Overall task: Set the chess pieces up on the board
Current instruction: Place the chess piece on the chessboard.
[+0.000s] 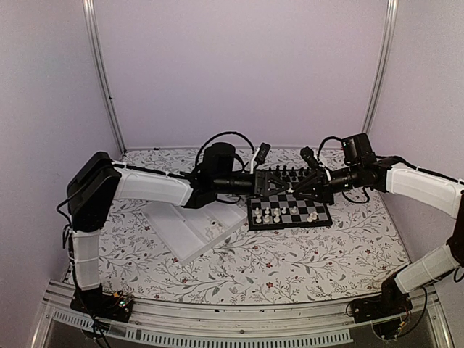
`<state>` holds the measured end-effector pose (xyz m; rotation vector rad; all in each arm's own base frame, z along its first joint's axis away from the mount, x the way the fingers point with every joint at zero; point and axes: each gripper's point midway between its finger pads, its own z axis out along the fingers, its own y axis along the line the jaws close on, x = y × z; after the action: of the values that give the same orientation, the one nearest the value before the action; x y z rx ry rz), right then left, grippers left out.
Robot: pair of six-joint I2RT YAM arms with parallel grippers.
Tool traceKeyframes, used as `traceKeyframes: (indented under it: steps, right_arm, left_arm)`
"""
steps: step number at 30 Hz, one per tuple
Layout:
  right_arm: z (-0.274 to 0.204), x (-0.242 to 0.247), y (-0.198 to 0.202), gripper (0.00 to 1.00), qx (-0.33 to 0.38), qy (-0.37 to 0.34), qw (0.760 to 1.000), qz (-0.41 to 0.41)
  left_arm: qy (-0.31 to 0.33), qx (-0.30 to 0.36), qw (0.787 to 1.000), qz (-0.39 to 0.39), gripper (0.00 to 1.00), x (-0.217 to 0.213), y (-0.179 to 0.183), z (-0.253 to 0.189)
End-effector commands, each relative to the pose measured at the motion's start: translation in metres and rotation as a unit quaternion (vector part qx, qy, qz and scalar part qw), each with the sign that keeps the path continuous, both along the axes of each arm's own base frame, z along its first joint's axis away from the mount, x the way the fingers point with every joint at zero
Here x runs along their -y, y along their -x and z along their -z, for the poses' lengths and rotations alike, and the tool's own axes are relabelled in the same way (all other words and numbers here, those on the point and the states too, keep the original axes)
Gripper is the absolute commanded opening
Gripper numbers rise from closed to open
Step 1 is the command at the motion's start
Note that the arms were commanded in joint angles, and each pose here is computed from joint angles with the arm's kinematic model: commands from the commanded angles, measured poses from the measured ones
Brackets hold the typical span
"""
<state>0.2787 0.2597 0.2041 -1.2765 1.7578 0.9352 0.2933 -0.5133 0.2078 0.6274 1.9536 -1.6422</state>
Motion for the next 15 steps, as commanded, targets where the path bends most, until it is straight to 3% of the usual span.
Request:
traceKeyframes:
  steps: [1,5,9,15]
  right_arm:
    - [-0.003,-0.001,0.001,0.14,0.007,-0.006,1.0,-0.003]
    - [-0.001,0.001,-0.005,0.18,0.014,0.001,1.0,0.01]
    - [0.001,0.012,-0.013,0.37,0.009,0.016,0.999,0.038]
    - [-0.025,0.064,-0.034,0.44,0.011,-0.02,0.995,0.097]
  left_arm:
    - [0.014,0.017,1.0,0.017,0.18,0.009,0.002,-0.007]
    - [0.014,0.021,0.999,0.022,0.1,0.013,0.002,-0.008]
    - [-0.013,0.057,0.998,0.006,0.06,0.014,-0.007,-0.008]
    - [-0.178,0.147,0.973,-0.014,0.06,0.021,-0.022,0.036]
